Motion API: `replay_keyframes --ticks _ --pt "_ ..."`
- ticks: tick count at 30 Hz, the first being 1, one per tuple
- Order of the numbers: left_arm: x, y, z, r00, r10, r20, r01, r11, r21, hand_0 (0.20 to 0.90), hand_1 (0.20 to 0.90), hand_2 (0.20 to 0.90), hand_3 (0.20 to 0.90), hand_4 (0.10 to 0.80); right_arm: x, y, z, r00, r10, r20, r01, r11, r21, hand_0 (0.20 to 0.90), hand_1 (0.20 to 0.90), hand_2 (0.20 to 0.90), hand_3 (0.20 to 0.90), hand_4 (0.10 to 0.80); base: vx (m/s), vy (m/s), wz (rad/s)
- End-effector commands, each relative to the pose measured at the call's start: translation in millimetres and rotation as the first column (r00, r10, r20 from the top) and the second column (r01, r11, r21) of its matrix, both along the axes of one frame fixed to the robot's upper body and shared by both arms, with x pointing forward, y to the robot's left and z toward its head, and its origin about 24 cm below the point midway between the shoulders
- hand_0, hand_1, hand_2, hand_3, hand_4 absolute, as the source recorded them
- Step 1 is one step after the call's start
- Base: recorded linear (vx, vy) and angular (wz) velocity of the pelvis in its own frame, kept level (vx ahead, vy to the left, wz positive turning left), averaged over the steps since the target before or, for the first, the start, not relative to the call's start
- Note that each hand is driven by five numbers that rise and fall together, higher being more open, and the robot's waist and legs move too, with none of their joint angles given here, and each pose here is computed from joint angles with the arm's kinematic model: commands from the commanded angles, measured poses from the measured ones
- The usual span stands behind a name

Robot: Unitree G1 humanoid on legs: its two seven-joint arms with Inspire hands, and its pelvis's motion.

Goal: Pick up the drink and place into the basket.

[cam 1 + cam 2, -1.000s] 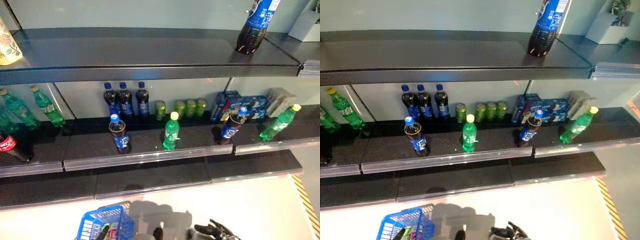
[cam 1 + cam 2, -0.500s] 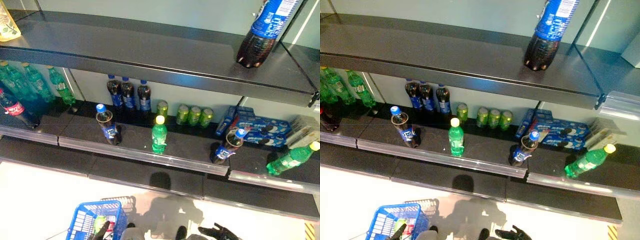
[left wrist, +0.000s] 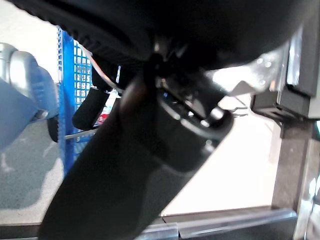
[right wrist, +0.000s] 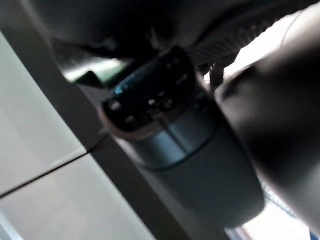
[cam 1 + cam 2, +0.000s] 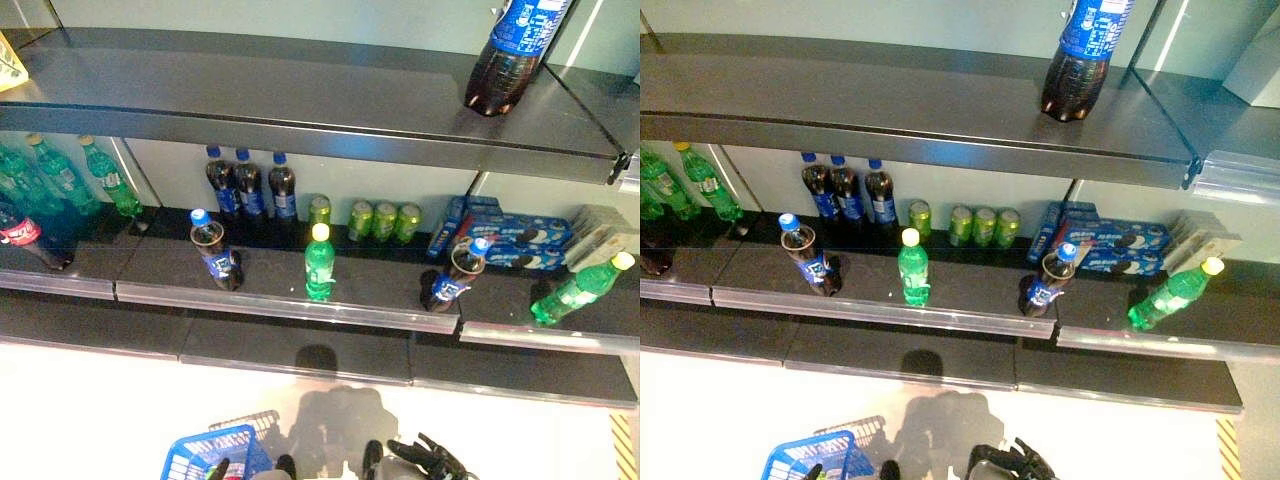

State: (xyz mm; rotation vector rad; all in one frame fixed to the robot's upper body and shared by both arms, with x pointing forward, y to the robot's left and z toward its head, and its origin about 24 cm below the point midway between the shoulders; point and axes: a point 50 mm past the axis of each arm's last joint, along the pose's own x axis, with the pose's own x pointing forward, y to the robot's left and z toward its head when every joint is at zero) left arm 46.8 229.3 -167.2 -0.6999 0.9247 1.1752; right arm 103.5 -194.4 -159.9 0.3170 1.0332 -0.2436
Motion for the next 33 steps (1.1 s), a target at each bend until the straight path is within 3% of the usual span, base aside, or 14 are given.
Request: replay_keyframes --ticks 1,6,7,10,15,17,19,26,33 --pt "49 56 32 0.981 -0.045 0.187 -0.004 0.967 0.253 0.300 0.300 0.300 0.200 0.100 53 -2 23 0.974 0.076 0.211 -0.072 0.997 -0.028 0.900 0.900 0.900 0.900 0.800 -0.168 -0.096 0.15" --pt "55 47 31 0.983 -0.020 0.181 -0.025 0.970 0.241 0.300 0.300 0.300 0.200 0.100 74 7 34 0.947 0.188 0.260 -0.171 0.982 -0.086 0.900 0.900 0.900 0.900 0.800 -0.092 -0.189 -0.07" --pt "54 40 29 0.988 -0.037 0.152 0.002 0.974 0.229 0.300 0.300 0.300 0.200 0.100 92 13 51 0.898 0.303 0.320 -0.257 0.950 -0.177 0.900 0.900 0.900 0.900 0.800 -0.037 -0.253 -0.37" --pt "41 38 26 0.990 -0.045 0.134 0.014 0.975 0.223 0.300 0.300 0.300 0.200 0.100 114 18 86 0.789 0.433 0.435 -0.336 0.898 -0.285 0.900 0.900 0.900 0.900 0.800 -0.051 -0.150 -0.27" --pt "33 50 30 0.988 -0.034 0.153 -0.003 0.972 0.234 0.300 0.300 0.300 0.200 0.100 121 13 145 0.565 0.582 0.584 -0.381 0.812 -0.441 0.900 0.900 0.900 0.900 0.800 -0.037 0.007 -0.10" --pt "33 56 32 0.986 -0.034 0.162 -0.007 0.970 0.244 0.300 0.300 0.300 0.200 0.100 125 5 173 0.438 0.696 0.569 -0.282 0.707 -0.648 0.900 0.900 0.900 0.900 0.800 -0.041 0.053 -0.04" --pt "33 58 34 0.985 -0.029 0.171 -0.014 0.968 0.249 0.300 0.300 0.300 0.200 0.100 129 -1 200 0.368 0.714 0.596 -0.209 0.688 -0.695 0.900 0.900 0.900 0.900 0.800 -0.031 0.055 -0.07" --pt "31 58 34 0.985 -0.028 0.169 -0.015 0.968 0.250 0.300 0.300 0.300 0.200 0.100 129 2 261 0.151 0.716 0.681 -0.092 0.696 -0.712 0.900 0.900 0.900 0.900 0.800 -0.035 0.048 -0.10" --pt "28 58 31 0.990 -0.049 0.136 0.013 0.968 0.250 0.300 0.300 0.300 0.200 0.100 125 -2 296 0.052 0.702 0.710 0.028 0.710 -0.704 0.900 0.900 0.900 0.900 0.800 -0.005 0.015 0.00"
